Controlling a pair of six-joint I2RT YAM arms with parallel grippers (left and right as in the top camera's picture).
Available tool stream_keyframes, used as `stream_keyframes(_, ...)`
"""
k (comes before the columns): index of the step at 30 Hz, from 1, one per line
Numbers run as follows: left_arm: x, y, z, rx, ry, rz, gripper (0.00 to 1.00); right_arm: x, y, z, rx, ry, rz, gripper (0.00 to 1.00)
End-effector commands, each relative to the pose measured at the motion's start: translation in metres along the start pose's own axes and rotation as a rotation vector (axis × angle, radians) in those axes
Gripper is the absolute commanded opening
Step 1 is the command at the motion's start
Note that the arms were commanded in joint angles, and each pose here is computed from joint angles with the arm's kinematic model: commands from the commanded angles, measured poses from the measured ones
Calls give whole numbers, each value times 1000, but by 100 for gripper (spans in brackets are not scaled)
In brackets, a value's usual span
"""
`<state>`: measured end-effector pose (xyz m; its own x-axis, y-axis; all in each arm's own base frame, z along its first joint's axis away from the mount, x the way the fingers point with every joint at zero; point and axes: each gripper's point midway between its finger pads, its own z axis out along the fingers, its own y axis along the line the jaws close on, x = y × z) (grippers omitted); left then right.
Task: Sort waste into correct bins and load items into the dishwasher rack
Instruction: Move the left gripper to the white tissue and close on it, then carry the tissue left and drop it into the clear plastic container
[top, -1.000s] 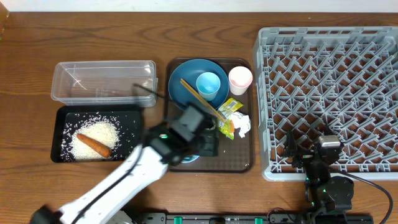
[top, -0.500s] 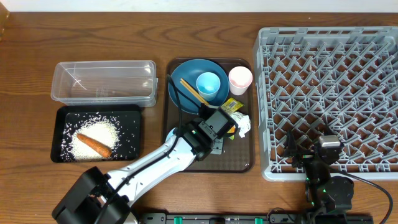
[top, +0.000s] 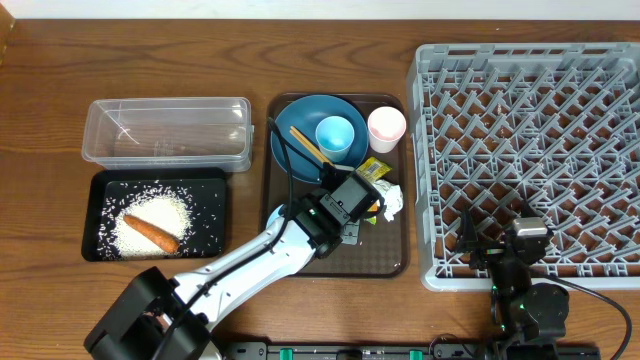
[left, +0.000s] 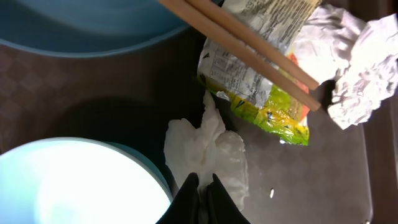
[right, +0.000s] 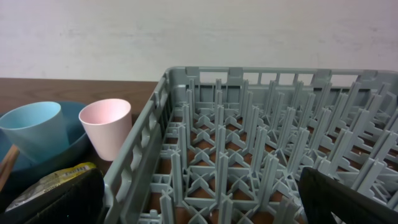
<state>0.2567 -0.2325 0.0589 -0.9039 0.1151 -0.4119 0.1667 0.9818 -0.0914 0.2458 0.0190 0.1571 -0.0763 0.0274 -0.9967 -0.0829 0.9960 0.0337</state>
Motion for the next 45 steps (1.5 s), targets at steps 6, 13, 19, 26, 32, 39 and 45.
stream_keyframes(6,-36,-6,-59,101,-172,-22,6,0,2,0,-7,-1,-19,99)
stream_keyframes(13,-77,37,-111,59,-381,-92,6,0,1,0,-7,-1,-19,99)
stream_keyframes(19,-112,119,-141,-144,-558,-288,6,0,2,0,-7,-1,-19,99)
stream_keyframes(26,-142,195,-143,-269,-651,-486,6,0,1,0,-7,-1,-19,99)
stream_keyframes(32,-137,257,-108,-406,-577,-596,6,0,1,0,-7,-1,-19,99)
stream_keyframes(39,-125,298,-51,-507,-448,-602,7,0,1,0,-7,-1,-19,99)
stream_keyframes(45,-127,303,-36,-520,-430,-569,17,0,2,0,-7,-1,-19,99)
